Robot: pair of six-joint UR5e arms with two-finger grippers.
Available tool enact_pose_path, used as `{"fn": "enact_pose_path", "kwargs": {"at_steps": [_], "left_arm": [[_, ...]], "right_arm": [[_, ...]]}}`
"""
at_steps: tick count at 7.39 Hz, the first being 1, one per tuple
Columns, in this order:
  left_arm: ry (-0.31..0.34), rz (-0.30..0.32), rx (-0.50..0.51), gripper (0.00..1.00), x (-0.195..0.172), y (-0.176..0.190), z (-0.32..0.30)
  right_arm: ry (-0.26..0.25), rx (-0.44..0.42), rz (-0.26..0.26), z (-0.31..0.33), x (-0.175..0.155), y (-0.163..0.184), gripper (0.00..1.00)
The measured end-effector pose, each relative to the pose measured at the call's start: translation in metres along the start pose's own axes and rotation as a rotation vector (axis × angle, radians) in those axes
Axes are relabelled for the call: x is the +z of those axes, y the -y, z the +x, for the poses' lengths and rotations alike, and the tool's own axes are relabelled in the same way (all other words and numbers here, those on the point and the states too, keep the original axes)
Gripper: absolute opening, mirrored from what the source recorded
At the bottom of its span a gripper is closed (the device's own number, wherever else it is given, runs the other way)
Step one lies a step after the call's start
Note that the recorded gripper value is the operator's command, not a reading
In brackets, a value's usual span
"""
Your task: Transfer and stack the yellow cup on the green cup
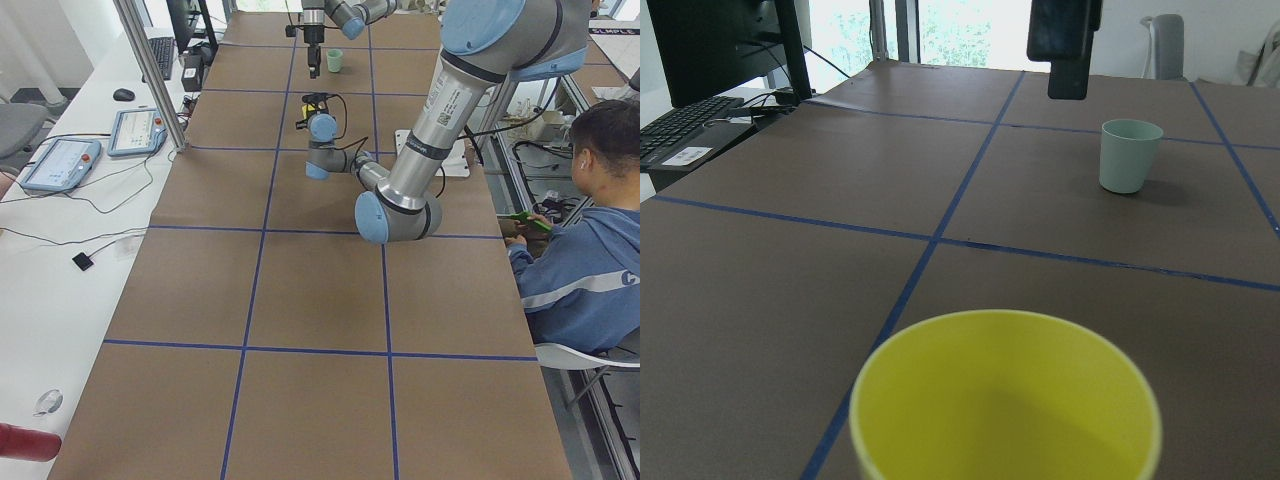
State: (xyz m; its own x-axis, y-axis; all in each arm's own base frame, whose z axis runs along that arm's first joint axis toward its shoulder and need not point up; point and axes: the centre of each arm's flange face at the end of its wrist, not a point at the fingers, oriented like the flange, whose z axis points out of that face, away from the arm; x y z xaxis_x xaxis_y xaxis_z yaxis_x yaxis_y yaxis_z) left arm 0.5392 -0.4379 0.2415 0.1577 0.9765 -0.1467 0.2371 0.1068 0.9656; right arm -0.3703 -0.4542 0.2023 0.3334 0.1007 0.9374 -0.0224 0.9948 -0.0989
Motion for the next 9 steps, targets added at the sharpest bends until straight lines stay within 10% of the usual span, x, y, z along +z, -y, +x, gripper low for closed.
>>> {"fn": "enact_pose_path", "kwargs": {"at_steps": [9], "left_arm": [[-0.034, 0.015, -0.003, 0.00, 0.006, 0.005, 0.019]], "right_arm": [[-0.030, -0.042, -0.004, -0.017, 0.054, -0.026, 0.98]]}}
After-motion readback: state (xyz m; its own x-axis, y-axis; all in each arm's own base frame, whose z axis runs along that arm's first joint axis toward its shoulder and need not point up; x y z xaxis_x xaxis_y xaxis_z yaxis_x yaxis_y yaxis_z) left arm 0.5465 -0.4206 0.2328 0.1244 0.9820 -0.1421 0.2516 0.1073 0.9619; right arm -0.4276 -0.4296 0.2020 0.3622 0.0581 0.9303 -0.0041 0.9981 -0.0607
